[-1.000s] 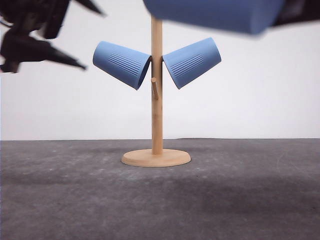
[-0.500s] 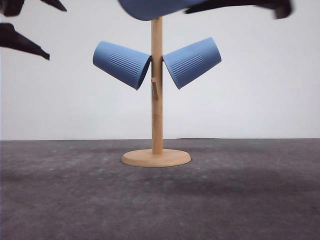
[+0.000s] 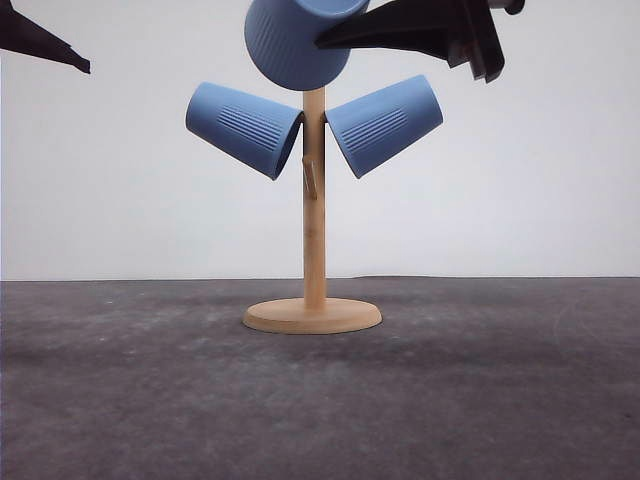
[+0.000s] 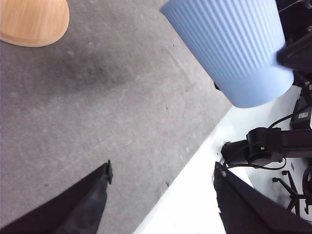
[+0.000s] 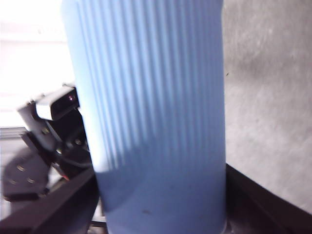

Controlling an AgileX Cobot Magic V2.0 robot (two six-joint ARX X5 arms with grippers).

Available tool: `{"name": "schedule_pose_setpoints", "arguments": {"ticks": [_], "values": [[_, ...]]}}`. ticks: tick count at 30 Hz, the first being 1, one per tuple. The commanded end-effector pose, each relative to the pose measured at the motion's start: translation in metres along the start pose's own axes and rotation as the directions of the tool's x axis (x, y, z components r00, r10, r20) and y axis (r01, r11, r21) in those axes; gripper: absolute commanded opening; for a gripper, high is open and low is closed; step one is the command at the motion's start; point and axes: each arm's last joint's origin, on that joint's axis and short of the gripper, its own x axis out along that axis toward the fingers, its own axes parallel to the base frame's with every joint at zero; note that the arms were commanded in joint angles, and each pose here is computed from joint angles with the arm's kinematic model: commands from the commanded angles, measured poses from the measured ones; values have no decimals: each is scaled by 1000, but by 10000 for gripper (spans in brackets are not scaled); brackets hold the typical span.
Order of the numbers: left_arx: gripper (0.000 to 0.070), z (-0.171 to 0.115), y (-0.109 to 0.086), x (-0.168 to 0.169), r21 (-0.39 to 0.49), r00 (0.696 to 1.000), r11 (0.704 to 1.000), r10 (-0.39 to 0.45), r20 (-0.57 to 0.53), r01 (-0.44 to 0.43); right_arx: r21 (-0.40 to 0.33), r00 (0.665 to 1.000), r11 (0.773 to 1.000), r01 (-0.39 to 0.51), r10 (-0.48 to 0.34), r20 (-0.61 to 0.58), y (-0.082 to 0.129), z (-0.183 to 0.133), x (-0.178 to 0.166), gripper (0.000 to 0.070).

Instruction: Place three cups

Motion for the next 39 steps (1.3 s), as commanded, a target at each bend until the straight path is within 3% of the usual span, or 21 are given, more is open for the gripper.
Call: {"name": "schedule_pose_setpoints", "arguments": {"ticks": [1,7,23,29,39], "values": [[406,2,0,0,18,1000,1000,-1,6,1,39,1000,999,-9,9,-13,1,4,3,438],[406,2,0,0,19,1000,1000,0,6,-1,80,999,997,20,-17,-37,-13,21,8,438],[406,5,2,-3,28,999,1000,11,30,-12,136,997,987,82,-80,-18,-29,29,19,412],[406,5,2,-3,32,999,999,12,33,-13,135,998,989,64,-64,-5,-38,39,30,412],[406,5,2,-3,29,999,999,12,32,-13,195,999,981,22,-28,26,-56,58,49,412]]}}
